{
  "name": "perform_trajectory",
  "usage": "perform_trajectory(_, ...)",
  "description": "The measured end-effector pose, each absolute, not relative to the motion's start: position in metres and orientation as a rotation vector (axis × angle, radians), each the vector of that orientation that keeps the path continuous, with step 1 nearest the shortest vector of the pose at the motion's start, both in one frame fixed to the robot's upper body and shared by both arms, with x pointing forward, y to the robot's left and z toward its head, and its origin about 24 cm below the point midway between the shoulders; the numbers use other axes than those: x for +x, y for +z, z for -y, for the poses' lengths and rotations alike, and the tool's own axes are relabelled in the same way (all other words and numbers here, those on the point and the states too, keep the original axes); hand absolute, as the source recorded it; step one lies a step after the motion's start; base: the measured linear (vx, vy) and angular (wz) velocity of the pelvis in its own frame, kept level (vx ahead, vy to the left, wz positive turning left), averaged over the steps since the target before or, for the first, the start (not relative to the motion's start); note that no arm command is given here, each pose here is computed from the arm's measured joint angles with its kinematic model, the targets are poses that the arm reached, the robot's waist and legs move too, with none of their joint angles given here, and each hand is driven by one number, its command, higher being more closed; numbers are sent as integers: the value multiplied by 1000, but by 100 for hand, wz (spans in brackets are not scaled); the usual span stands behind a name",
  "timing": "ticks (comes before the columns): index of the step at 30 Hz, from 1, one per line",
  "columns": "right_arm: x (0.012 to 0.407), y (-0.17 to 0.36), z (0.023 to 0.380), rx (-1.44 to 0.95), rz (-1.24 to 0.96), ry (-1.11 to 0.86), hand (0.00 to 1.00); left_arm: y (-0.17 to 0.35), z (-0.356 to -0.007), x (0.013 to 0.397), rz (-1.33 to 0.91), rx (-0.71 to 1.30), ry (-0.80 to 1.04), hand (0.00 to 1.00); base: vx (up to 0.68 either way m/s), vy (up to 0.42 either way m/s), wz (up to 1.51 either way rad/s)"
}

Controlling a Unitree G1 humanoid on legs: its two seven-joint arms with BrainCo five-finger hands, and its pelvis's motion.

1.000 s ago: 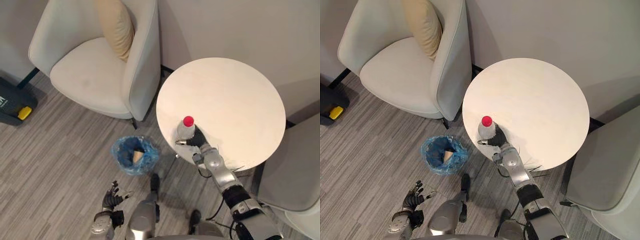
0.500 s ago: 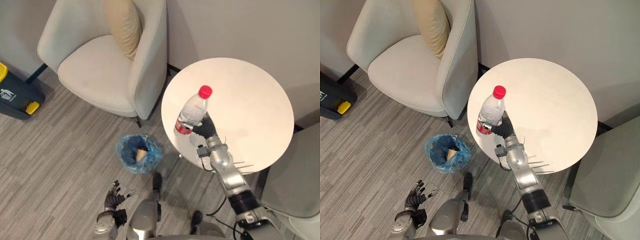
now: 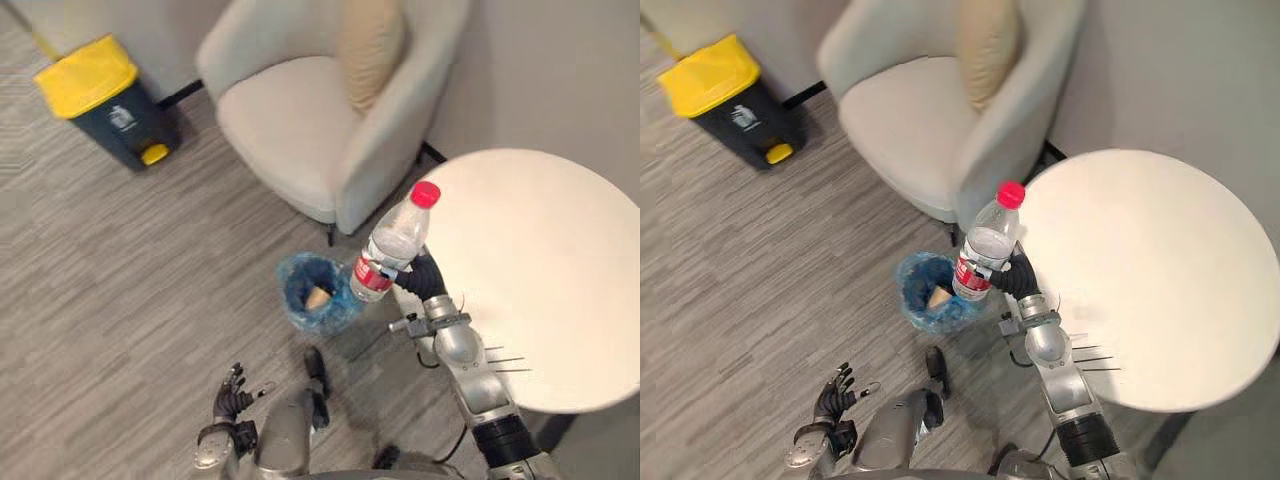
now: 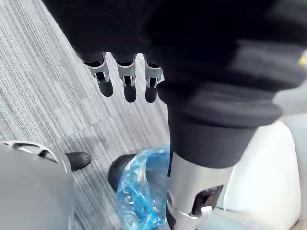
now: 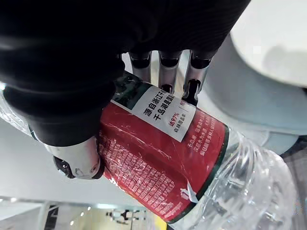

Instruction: Gather rubbish on tea table into small bin, then transfer packed bag to large trash can.

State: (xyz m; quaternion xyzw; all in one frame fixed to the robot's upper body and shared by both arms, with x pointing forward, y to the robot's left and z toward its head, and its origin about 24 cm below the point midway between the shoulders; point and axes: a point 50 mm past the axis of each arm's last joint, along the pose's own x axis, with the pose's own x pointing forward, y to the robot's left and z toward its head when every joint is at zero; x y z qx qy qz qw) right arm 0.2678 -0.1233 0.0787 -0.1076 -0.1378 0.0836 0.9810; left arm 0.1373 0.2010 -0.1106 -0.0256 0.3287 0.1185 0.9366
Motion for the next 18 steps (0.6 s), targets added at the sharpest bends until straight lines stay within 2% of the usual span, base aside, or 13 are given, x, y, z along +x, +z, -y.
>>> perform_trajectory(6,267,70,111,-187,242,197,100,-120,-205,123,-743,4,221,0,148,169,18)
perform_trajectory(10,263,53,106,-201,167,236,100,-122,-205,125,-756,34,194,0,157,133,76)
perform_trajectory(15,260,44,100,-270,140,318,100,-117,-201,143,-715,52,155,0,89,-52,105)
perform_trajectory(18,275,46,97,-364,149,356,100,-113,-201,153,-683,48,158,0,25,-116,45)
